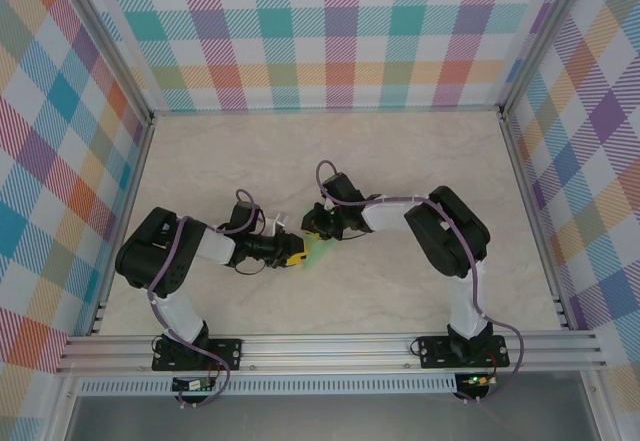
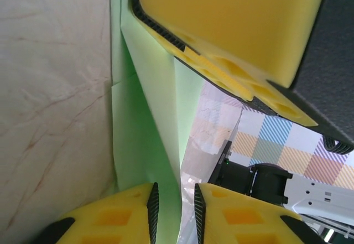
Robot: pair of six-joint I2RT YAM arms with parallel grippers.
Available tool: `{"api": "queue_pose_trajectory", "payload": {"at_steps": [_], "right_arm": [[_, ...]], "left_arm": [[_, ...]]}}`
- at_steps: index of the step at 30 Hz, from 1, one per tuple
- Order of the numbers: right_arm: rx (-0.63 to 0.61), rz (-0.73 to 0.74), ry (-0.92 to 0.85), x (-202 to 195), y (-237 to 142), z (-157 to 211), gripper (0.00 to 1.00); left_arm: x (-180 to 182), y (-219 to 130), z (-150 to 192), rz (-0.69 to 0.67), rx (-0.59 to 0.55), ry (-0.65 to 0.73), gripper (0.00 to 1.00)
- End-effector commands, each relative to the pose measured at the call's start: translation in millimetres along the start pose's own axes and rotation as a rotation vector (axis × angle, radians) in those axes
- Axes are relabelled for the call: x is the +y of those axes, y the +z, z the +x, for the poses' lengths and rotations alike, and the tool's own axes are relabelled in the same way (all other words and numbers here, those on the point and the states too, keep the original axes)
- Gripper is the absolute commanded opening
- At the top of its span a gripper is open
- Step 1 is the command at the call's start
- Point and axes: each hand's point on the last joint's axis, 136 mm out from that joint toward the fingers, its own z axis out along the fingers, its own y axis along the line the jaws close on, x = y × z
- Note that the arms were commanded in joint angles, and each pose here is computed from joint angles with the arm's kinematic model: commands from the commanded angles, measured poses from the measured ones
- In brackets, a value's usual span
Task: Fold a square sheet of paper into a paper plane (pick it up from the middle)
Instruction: Fourth fold the wing at the center of the table.
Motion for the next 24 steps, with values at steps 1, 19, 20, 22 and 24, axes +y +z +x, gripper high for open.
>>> {"api": "queue_pose_trajectory", "payload": {"at_steps": [1,19,20,22,24], "right_arm": [[0.036,0.108,0.040,-35.7,7.4,9.9,0.21],[0.042,0.119,0.048,-40.7,6.8,13.1,0.21],[0.043,0.119,0.049,-41.4,6.7,13.3,0.21],[0.045,0.120,0.050,-41.9,6.6,14.5,0.21],[0.043,0.122,0.053,-43.1,6.1,15.0,0.22]], "left_arm": [[39.1,-7.5,6.5,-0.148,-0.021,-0.108,0.26],[39.5,-4.9,11.7,-0.247,0.008,-0.079,0.22],[40.0,-4.0,12.7,-0.255,0.014,-0.078,0.21],[39.5,-1.6,14.5,-0.258,0.025,-0.073,0.21],[38.8,0.1,16.4,-0.270,0.030,-0.062,0.20]]}}
